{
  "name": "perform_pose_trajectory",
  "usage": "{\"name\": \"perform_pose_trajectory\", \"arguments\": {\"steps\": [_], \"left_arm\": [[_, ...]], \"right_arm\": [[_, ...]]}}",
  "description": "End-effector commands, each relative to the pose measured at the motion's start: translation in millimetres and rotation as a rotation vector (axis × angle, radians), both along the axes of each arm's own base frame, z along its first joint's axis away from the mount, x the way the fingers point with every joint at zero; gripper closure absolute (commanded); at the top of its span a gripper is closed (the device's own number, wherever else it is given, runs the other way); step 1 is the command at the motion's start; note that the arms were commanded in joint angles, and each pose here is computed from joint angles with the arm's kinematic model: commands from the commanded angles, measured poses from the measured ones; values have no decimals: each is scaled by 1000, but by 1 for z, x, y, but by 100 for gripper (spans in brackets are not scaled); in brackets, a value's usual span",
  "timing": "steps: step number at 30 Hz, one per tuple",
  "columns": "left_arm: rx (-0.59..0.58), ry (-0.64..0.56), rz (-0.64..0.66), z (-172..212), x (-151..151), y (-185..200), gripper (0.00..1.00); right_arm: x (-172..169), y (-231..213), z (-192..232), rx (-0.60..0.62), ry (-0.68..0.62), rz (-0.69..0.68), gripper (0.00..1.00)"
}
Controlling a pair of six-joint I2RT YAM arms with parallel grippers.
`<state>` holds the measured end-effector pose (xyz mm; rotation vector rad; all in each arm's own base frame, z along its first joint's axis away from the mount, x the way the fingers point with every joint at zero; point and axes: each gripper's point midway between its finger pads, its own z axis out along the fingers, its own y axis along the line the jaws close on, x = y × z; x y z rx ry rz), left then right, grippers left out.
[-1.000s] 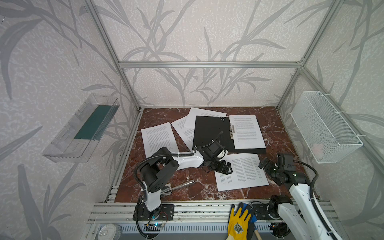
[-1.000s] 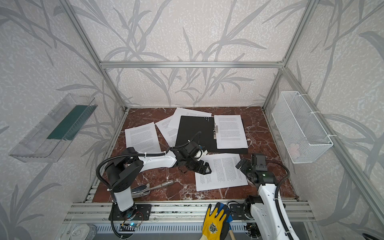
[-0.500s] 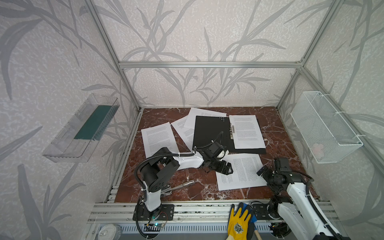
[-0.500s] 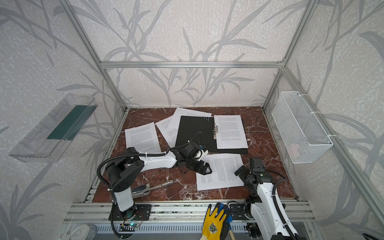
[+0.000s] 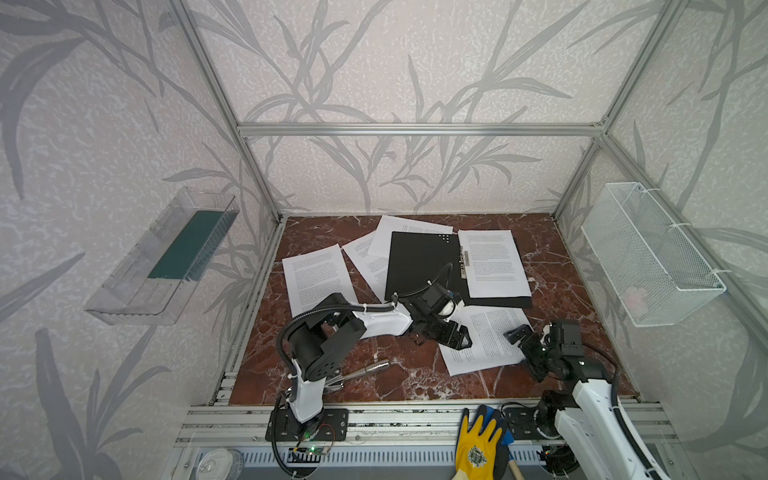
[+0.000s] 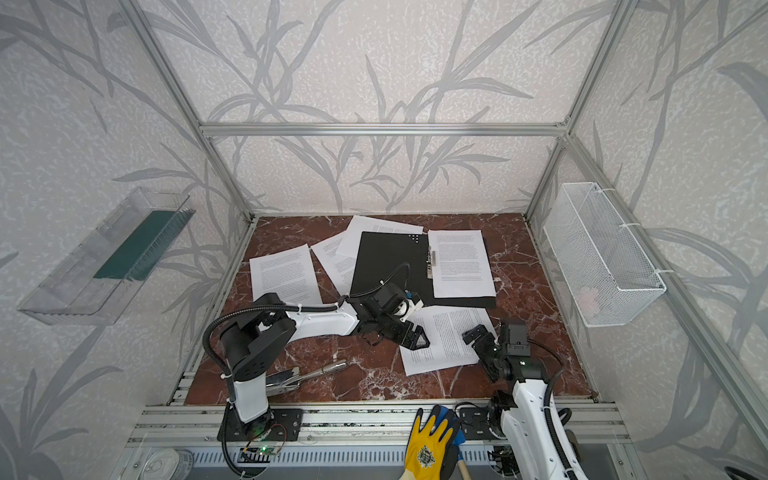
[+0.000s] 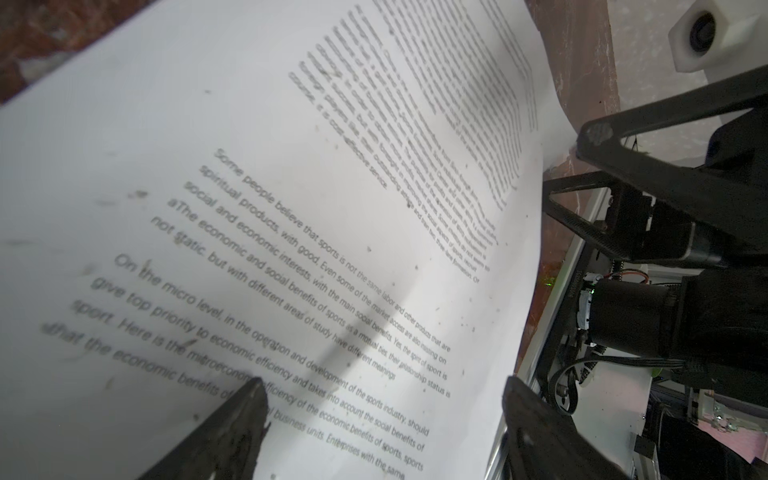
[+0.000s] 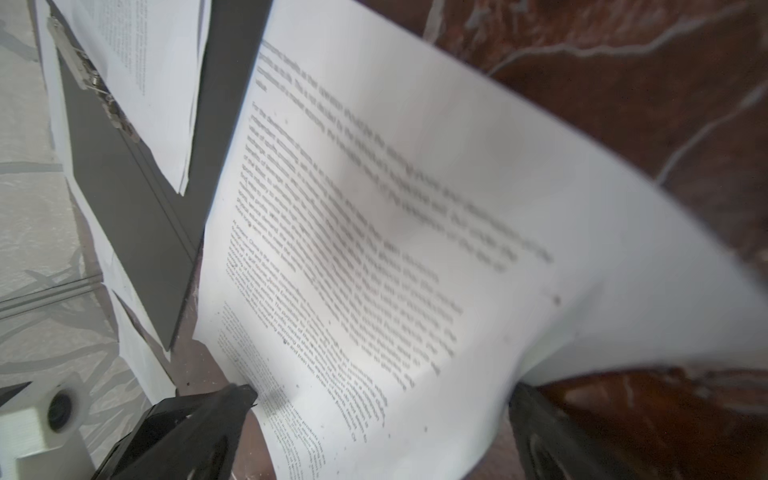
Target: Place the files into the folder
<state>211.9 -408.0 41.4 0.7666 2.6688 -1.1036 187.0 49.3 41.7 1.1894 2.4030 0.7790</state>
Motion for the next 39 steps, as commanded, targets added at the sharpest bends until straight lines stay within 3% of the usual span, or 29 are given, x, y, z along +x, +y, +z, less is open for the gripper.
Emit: {"name": "perform_pose_trajectory", "arguments": {"steps": [1,9,14,17,25,39], "left_arm": [[215,121,-21,-62,-32,34,11],[222,128,-28,-64,-33,33,11],[248,122,-16,-67,-32,38,11],[306,106,0,-73,-29,47,11],[337,79,4,-68,-28,55,12],[334,97,-19,-72,-33,49,12]], "right_arm": [[7,10,9,51,-63,19,1],[3,12,19,35,-109,20,1],[7,-31,27,-221,-50,-47,1],[27,-34,31,-184,-70,-48,1],[54,-82,19,-336,-37,-140,1],[81,-102,9,-288,-126,-129,1]]}}
